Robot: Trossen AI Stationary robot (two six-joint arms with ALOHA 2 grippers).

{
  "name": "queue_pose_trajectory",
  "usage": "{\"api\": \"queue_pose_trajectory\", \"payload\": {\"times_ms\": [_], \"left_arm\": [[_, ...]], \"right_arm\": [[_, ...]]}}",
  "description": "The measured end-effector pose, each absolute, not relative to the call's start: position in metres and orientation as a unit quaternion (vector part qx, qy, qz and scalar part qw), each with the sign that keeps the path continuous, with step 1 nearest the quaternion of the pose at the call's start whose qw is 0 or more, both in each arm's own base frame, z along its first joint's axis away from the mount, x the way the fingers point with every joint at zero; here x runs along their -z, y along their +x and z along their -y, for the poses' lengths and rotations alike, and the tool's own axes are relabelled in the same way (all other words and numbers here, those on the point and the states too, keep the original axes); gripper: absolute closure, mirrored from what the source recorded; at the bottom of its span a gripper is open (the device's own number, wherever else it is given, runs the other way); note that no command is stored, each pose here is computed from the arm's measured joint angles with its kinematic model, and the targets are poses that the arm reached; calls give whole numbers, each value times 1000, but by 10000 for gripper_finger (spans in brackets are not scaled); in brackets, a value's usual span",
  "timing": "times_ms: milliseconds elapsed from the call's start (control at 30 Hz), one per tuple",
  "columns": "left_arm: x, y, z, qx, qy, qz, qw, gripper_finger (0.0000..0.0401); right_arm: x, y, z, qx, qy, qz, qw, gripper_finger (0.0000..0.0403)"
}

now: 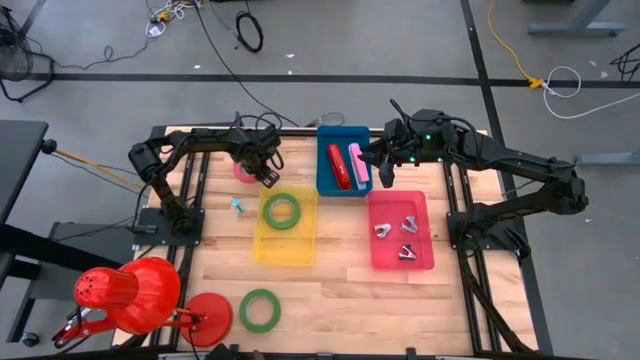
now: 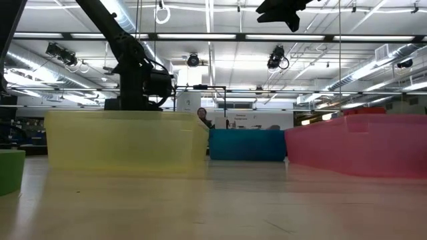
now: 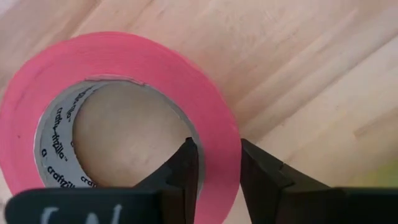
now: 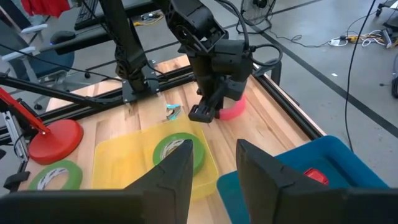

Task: Pick and place Stapler, Stapler remover, tape
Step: Put the pink tape into the yellow bin

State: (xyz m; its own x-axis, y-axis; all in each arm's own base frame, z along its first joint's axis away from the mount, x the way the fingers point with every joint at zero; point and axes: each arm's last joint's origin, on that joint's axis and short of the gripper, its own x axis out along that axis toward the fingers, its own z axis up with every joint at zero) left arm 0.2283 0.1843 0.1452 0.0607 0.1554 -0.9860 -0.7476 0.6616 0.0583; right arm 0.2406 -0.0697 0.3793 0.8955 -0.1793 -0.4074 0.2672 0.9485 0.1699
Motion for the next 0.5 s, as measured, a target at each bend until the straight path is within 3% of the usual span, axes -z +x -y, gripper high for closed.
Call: {"api": "queue_pose_trajectory", "payload": {"times_ms": [500], "left_arm": [[-214,249,-205,-322,-222,-599,698,302]], "right_arm": [[-379,241,70,115,111,-197,967,282]]}}
